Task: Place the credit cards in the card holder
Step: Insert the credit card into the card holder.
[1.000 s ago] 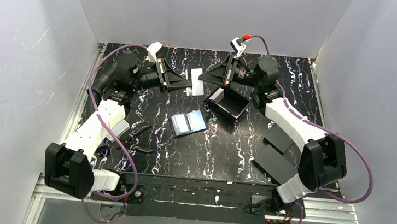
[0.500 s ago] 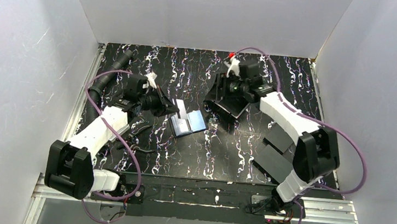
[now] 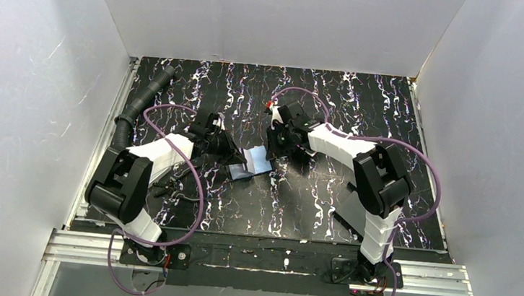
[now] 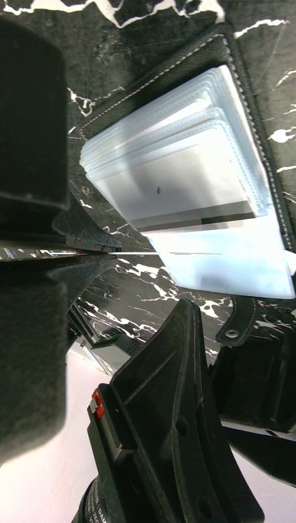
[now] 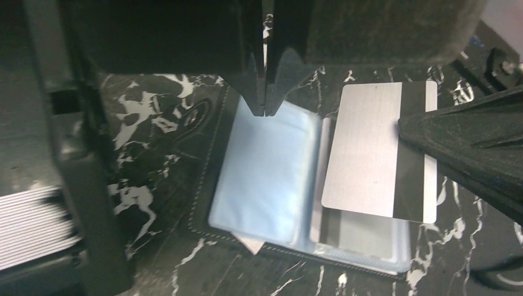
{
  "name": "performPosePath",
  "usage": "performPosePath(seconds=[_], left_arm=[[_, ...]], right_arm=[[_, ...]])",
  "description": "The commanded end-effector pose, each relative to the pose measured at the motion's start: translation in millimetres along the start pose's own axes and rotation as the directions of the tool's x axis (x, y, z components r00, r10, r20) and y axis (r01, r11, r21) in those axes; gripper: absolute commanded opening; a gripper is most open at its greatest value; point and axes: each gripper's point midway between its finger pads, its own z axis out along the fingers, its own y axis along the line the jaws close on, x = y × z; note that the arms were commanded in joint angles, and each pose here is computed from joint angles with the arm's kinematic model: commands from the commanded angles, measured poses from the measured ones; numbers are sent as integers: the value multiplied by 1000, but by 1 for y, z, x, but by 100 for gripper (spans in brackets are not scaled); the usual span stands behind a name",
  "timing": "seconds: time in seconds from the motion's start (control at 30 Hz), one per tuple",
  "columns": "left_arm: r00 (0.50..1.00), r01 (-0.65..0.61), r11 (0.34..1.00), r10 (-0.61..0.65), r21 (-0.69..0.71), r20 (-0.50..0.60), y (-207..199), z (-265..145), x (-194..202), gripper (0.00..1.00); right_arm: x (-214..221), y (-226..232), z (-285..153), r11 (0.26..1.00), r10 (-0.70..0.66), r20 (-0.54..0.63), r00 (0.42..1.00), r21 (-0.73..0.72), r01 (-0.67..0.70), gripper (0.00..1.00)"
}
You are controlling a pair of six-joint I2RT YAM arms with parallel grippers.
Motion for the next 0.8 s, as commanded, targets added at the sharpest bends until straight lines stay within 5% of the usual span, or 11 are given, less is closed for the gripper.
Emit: performPosePath(seconds=[0.0, 0.77], left_arm=[[998, -35, 999, 34, 28, 47, -16, 4, -17, 0], [997, -57, 997, 59, -45, 45, 14, 12, -9, 0]], right_arm=[[-24, -11, -3, 996, -63, 57, 996, 59, 60, 4], [-7, -18, 26, 998, -48, 2, 999, 28, 48, 1]])
